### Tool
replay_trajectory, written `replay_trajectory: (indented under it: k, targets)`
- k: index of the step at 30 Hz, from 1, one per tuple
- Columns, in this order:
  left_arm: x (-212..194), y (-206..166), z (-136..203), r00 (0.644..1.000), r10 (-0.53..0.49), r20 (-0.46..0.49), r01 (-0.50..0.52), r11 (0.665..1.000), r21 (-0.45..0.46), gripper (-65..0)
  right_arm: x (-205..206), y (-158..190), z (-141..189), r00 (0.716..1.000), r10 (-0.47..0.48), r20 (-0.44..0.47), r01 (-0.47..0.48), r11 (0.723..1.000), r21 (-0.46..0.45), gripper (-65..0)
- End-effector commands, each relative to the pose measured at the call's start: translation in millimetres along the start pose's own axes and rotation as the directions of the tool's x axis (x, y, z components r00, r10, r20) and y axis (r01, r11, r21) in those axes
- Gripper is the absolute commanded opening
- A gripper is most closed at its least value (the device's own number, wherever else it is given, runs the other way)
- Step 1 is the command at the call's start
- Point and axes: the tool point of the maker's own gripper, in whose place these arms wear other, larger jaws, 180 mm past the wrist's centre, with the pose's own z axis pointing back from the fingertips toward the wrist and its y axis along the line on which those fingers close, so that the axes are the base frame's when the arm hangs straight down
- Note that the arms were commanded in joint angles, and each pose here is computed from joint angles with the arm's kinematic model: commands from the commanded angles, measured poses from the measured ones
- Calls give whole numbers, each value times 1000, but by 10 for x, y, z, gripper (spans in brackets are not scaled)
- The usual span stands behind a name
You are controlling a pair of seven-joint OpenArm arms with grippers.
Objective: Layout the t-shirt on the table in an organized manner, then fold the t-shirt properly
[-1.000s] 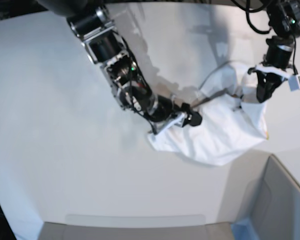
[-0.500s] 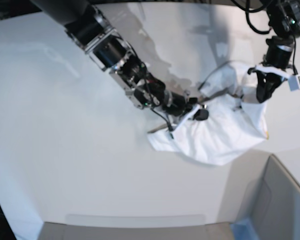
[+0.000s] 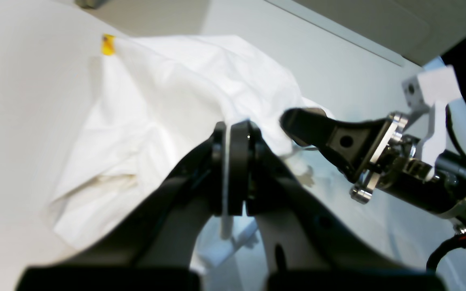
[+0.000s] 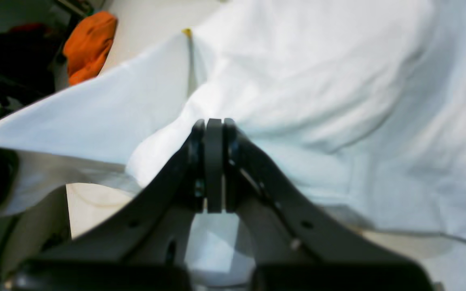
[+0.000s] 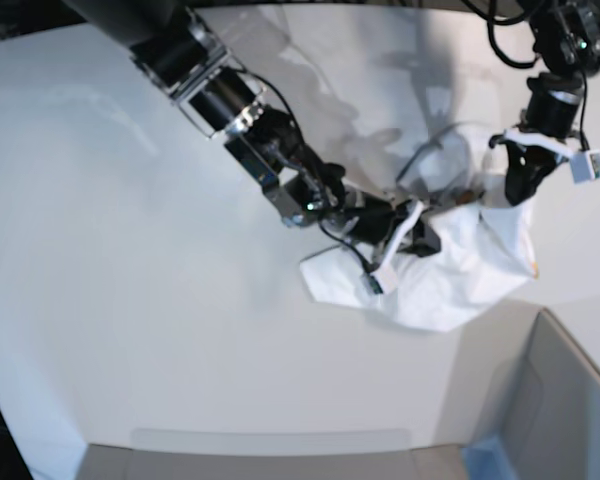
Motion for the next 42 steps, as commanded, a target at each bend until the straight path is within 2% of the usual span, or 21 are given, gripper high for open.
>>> replay_trajectory:
  k: [1,10,16,19,23,27,30,32,34,35,37,40,42]
  targets:
    - [115,-30,19,999,-14,41,15,1000,-14,-650,225,154,-5,998,27,60,-29,999,32,-650]
    - [100,-51,10,999,-13,37,14,1000,-20,-650,673,176,254,969,173,179,-165,985,-59,-650]
    - [106,-57,9,999,-17,36,18,1000,-22,-650,1211,-128,650,935,157,318,-117,983,-142,-650]
    - [147,-37,11,999,-22,47,23,1000,-17,-650,1327,-283,785,925,171,339,-115,977,-180,-650]
    - [484,74,26,990,-59,127,58,998,13,-650,1374,-425,877,921,181,344,-111,971,-213,-650]
    - [698,163,19,984,-84,155,77,996,51,-650,1282,-402,838,931,175,319,-113,972,-204,-650]
    - [747,211,24,984,-87,156,77,994,72,-650,989,-311,692,968,172,182,-140,975,-175,-650]
    - [719,210,26,985,-85,149,75,995,71,-650,744,-222,595,981,179,77,-166,975,-148,-650]
    - [704,204,22,986,-83,146,73,995,69,-650,605,-97,528,984,173,51,-166,979,-117,-650]
    - [700,206,24,986,-83,144,73,995,69,-650,526,-41,500,987,158,42,-153,983,-104,-636]
    - [696,202,21,986,-82,143,73,995,68,-650,443,96,452,992,123,41,-120,990,-69,-561]
    - [647,205,15,990,-79,118,72,995,68,-650,280,323,442,999,1,37,-2,1000,20,-447]
    - [602,215,8,993,-78,85,72,995,70,-650,188,464,444,995,-91,29,88,993,79,-400]
